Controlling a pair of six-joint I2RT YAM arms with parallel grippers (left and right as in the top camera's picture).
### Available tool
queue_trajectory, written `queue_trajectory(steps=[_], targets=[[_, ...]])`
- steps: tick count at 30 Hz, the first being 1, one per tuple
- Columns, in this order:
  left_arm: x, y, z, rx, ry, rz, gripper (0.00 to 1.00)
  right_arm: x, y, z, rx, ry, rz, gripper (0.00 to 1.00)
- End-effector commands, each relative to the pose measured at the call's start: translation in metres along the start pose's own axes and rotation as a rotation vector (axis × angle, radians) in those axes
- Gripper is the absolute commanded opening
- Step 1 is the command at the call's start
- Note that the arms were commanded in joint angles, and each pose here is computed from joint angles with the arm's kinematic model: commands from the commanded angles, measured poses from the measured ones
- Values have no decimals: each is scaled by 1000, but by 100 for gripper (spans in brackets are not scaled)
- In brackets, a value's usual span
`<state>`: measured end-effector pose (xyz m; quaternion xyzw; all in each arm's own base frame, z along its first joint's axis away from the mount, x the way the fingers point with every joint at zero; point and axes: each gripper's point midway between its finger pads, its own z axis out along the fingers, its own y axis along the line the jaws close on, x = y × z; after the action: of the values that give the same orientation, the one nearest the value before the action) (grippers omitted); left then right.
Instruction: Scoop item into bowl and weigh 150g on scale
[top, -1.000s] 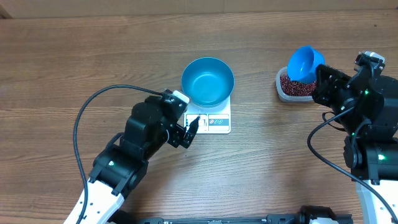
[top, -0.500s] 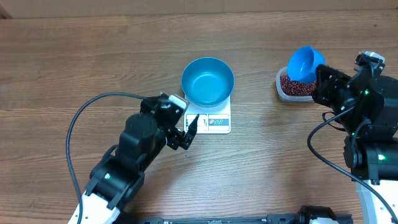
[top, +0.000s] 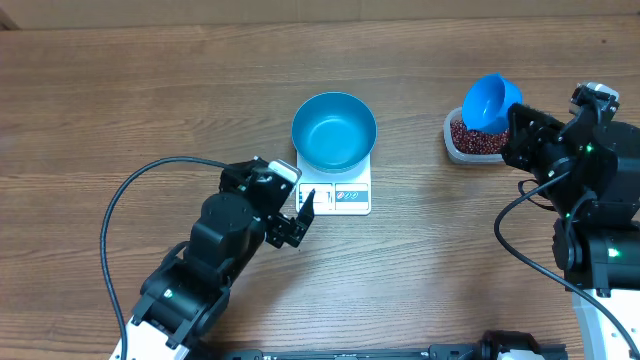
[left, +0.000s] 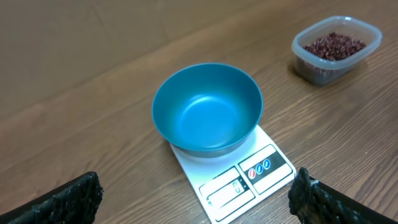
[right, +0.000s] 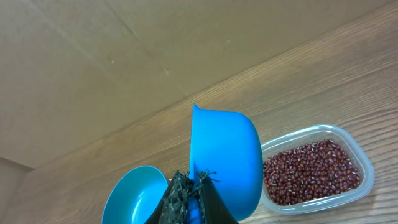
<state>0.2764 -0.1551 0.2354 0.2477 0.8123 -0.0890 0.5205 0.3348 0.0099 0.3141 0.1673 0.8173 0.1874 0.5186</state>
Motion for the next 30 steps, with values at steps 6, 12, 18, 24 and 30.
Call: queue_trajectory(steps=[6, 12, 18, 24, 30], targets=[[13, 0, 12, -8, 56, 28, 100, -18, 9, -9, -23, -50, -9, 4], [16, -1, 16, -7, 73, 29, 99, -17, 9, -9, -23, -49, -9, 4], [19, -1, 19, -5, 86, 30, 100, -17, 9, -9, -23, -49, -9, 4], [27, -2, 23, -2, 119, 33, 99, -17, 9, -9, -23, -49, -9, 4], [38, -4, 30, 2, 164, 37, 100, -17, 9, -9, -23, -50, -10, 4]])
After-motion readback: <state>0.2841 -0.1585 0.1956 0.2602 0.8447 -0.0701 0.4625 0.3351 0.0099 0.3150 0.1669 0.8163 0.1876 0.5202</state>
